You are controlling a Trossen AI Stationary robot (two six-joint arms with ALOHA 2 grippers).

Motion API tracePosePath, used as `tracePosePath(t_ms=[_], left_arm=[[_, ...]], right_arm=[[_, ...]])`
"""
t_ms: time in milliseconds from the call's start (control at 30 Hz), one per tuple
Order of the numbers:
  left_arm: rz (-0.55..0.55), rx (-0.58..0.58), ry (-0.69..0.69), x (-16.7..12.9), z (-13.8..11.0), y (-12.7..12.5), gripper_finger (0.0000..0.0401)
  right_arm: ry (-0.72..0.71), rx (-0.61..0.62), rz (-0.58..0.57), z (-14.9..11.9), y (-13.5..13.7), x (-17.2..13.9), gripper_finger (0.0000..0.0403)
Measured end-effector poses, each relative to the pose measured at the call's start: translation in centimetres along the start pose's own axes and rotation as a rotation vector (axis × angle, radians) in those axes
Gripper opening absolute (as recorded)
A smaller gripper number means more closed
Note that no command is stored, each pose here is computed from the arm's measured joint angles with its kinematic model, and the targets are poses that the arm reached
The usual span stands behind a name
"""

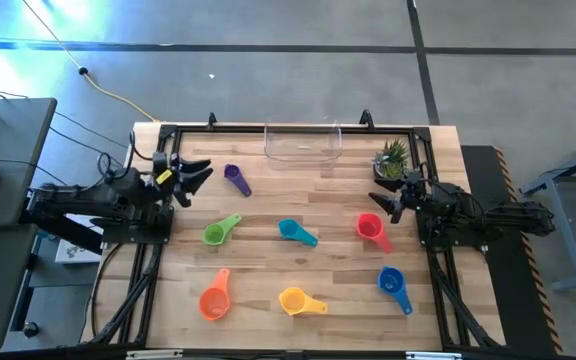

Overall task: Nest measuring cups in basket
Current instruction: Move the orange measuring cup to the middle of the table

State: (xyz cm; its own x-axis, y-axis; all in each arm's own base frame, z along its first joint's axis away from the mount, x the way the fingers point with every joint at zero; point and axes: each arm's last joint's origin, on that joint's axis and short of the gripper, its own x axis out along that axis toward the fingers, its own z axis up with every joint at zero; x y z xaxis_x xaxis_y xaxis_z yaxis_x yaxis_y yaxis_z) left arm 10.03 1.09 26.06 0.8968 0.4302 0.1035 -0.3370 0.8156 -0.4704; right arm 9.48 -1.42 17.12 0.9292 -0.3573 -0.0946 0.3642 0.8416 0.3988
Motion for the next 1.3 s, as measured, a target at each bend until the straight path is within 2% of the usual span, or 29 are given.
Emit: tracePosePath(t_ms=[133, 400, 900, 1167, 1300], left_arm=[[0.041, 0.045, 0.086, -0.5, 1.4, -0.4, 0.0184], [0.075, 0.007, 0.192, -1.6, 3.5, -0.9, 0.0184], [0.012, -0.294, 0.266, 0.1, 6.8, -3.8, 0.0184], [-0.021, -0.417, 0.396, 2.1, 6.9, -5.4, 0.0184], [-0.026, -0.504, 0.542, 3.0, 6.4, -6.1, 0.0184]], right_arm=[[-0.014, 0.082, 0.006, 0.1, 0.1, 0.0, 0.0298], [-0.015, 0.087, 0.008, 0.2, 0.1, 0.0, 0.0298], [-0.016, 0.081, 0.011, 0.2, 0.1, 0.0, 0.0298], [-0.016, 0.083, 0.010, 0.2, 0.1, 0.0, 0.0298], [-0.016, 0.087, 0.011, 0.2, 0.1, 0.0, 0.0298]])
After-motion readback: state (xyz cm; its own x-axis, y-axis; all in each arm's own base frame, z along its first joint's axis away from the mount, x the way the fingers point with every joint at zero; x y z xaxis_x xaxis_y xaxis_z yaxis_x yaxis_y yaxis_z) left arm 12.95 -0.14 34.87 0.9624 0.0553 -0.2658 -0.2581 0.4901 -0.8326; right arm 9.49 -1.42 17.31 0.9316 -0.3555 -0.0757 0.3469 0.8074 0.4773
